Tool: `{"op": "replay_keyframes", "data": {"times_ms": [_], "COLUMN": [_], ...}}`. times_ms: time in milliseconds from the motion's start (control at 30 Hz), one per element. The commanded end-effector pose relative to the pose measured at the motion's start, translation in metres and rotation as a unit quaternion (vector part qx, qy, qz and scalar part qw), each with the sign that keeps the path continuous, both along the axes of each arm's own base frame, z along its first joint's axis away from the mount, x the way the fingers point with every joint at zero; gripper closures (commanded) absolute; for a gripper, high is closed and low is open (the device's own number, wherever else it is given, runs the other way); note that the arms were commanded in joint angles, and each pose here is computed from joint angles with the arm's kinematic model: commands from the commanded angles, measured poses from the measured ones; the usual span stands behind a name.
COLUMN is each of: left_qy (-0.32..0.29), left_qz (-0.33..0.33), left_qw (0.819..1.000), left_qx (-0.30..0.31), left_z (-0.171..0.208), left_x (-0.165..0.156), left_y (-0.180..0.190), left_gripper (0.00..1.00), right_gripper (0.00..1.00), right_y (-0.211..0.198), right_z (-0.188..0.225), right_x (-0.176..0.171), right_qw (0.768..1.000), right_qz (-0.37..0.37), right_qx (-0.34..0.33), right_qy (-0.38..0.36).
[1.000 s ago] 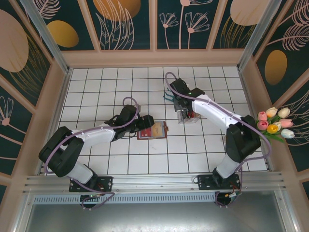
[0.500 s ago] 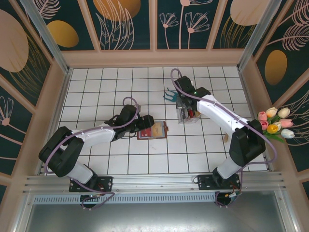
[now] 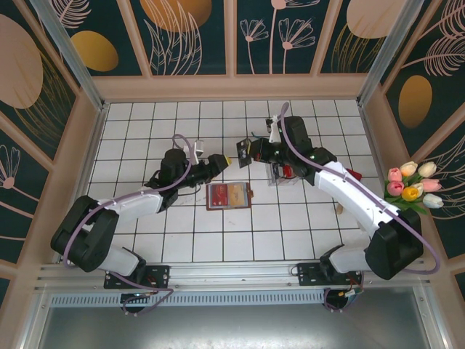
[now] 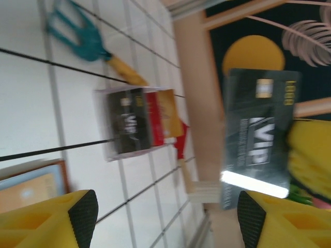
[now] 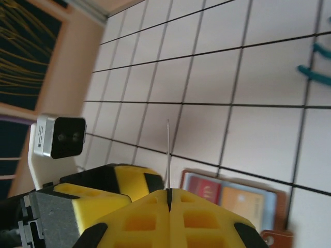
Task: Put the credit cards into the card holder
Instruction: Pick up the credit card from the storage box.
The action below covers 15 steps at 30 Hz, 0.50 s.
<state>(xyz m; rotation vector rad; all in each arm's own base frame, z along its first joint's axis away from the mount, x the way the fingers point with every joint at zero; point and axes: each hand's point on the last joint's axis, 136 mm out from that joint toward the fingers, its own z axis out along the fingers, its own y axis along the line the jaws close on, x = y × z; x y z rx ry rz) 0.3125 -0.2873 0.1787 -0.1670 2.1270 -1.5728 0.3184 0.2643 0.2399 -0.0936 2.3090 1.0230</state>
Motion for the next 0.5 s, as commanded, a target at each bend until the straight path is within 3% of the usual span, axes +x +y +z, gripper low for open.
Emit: {"op": "replay_keyframes", "data": {"times_ms": [0, 167, 467], "left_qy": [-0.045, -0.057, -0.065], "left_qz": [-0.036, -0.042, -0.039], "left_qw": [0.995, 0.993, 0.991], "left_qx": [-0.076, -0.094, -0.114], "left_z": [0.042, 0.052, 0.063], "left_x": [-0.008, -0.007, -0.01], "left_y": [-0.006, -0.009, -0.006], "left_gripper": [0.27, 0.35, 0.75], "right_gripper": [1.0, 1.0, 1.0], "right_y": [0.014, 0.023, 0.015], "right_z": [0.025, 0.031, 0.019], "right_x": [-0.01, -0.018, -0.01], "right_qw": [0.997, 0.992, 0.992], "right_qz": [0.034, 0.062, 0.06], "right_qx": [0.074, 0.105, 0.114], "right_qy": [-0.007, -0.002, 0.013]}}
